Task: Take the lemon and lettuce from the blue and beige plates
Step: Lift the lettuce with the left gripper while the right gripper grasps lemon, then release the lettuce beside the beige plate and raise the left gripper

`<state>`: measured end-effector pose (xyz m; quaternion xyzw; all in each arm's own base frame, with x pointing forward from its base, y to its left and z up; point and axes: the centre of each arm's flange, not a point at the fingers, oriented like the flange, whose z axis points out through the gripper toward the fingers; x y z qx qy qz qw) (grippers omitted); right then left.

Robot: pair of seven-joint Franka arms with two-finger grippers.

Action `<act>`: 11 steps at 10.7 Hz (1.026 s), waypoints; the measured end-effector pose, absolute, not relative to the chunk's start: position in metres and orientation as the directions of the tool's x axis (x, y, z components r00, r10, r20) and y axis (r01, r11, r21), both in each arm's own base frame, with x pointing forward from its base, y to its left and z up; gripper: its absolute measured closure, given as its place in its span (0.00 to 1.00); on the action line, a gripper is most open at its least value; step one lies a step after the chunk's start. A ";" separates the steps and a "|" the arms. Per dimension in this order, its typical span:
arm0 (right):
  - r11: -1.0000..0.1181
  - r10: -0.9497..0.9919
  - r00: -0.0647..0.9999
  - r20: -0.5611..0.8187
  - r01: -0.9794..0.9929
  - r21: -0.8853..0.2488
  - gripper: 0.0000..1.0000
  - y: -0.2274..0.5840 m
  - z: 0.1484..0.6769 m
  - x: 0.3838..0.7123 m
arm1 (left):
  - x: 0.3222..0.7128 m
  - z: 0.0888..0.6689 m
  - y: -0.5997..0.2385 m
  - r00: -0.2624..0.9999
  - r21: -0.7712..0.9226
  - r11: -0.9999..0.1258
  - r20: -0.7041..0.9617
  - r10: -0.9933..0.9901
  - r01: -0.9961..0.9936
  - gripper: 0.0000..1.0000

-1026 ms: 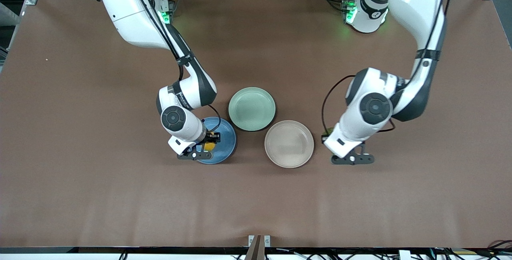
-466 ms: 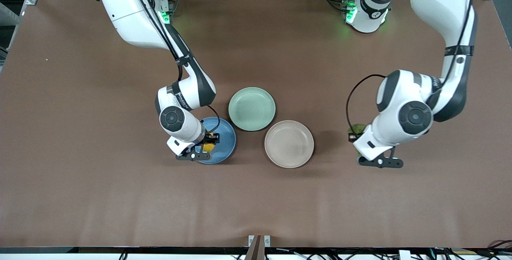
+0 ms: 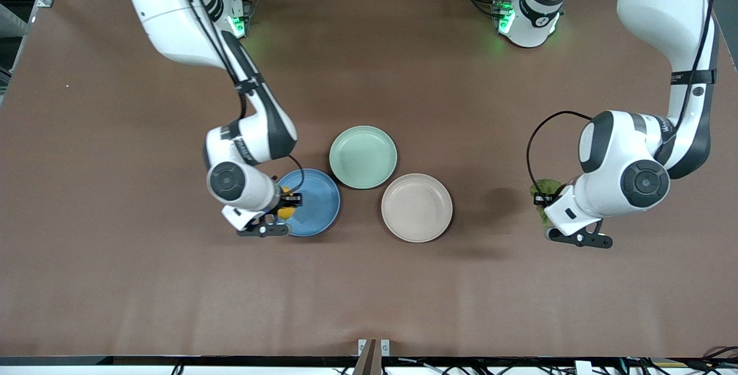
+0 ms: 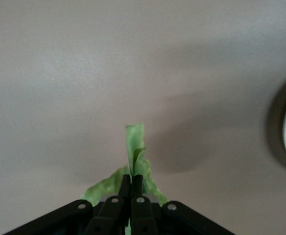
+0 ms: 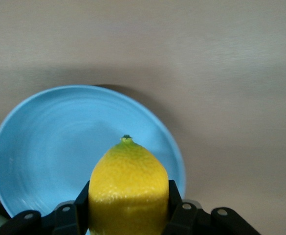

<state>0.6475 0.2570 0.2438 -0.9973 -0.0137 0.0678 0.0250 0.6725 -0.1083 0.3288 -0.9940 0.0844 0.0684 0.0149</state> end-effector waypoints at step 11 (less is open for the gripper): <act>-0.978 0.195 0.945 -0.261 0.207 0.020 0.39 0.021 0.309 0.668 | 0.666 0.294 -0.104 0.981 -0.036 -0.999 -0.193 -0.031 -0.038 0.00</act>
